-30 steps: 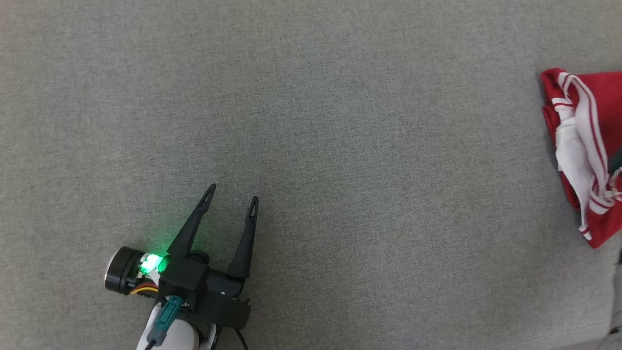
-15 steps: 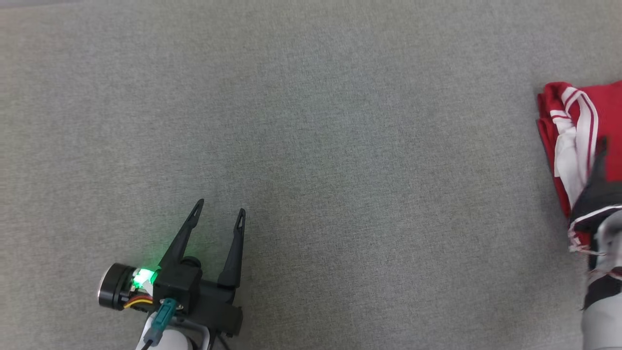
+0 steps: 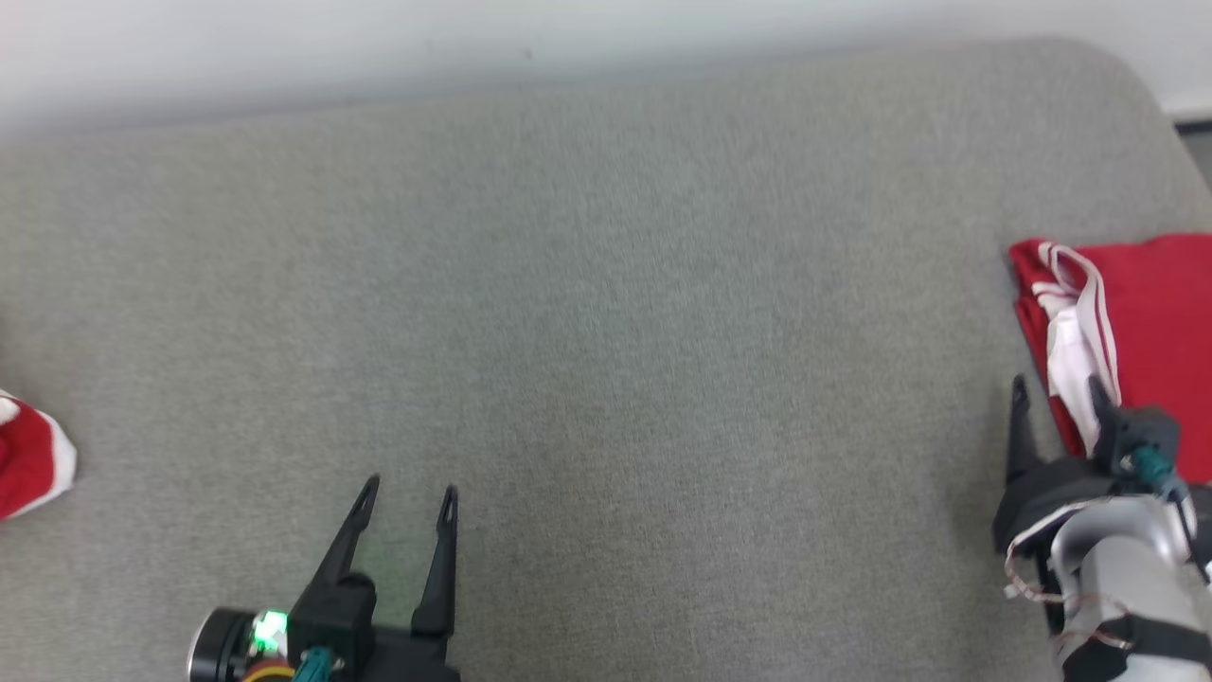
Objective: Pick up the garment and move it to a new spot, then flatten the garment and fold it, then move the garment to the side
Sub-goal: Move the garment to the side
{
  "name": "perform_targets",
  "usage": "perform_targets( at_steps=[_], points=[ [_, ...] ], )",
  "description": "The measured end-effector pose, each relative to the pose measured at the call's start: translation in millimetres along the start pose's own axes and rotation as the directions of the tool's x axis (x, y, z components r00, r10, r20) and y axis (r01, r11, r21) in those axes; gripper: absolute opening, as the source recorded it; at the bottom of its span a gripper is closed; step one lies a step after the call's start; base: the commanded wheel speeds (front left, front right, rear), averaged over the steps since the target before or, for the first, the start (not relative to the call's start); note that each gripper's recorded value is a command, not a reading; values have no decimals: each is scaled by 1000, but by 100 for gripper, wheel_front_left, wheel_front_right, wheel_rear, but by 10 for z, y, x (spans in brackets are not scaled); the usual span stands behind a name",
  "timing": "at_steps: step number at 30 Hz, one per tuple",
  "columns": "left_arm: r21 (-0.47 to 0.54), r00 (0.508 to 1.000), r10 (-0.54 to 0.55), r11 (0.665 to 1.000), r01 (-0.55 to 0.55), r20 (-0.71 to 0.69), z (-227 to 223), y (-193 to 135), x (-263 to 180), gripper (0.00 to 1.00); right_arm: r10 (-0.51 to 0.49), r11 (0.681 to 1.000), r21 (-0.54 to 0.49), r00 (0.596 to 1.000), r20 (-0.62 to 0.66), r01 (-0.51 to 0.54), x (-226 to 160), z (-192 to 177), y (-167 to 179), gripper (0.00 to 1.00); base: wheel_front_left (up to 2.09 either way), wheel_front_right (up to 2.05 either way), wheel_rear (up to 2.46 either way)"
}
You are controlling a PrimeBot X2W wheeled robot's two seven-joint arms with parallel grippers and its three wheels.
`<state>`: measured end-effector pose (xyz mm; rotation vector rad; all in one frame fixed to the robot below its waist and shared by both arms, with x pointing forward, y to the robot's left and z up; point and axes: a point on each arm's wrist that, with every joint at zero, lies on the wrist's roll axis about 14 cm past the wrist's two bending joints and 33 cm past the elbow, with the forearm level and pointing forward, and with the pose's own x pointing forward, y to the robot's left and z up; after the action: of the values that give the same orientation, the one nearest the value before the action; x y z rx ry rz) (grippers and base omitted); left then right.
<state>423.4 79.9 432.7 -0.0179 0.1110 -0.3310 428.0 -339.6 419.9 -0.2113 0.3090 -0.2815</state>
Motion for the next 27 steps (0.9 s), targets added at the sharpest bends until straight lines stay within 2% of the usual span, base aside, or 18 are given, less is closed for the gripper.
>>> perform_targets(
  at_steps=[10,19,27],
  points=[
    [2,992,118,993,-118,34,168,210,-551,100,133,985,101,986,100,-143,-460,168,407,100,0,0,0],
    [1,964,243,970,-245,105,380,505,-939,100,215,946,174,932,292,-273,-841,650,802,100,0,0,0],
    [-5,946,294,955,-296,138,471,639,-1083,100,236,927,195,901,364,-322,-1069,810,955,100,0,0,0]
  ],
)
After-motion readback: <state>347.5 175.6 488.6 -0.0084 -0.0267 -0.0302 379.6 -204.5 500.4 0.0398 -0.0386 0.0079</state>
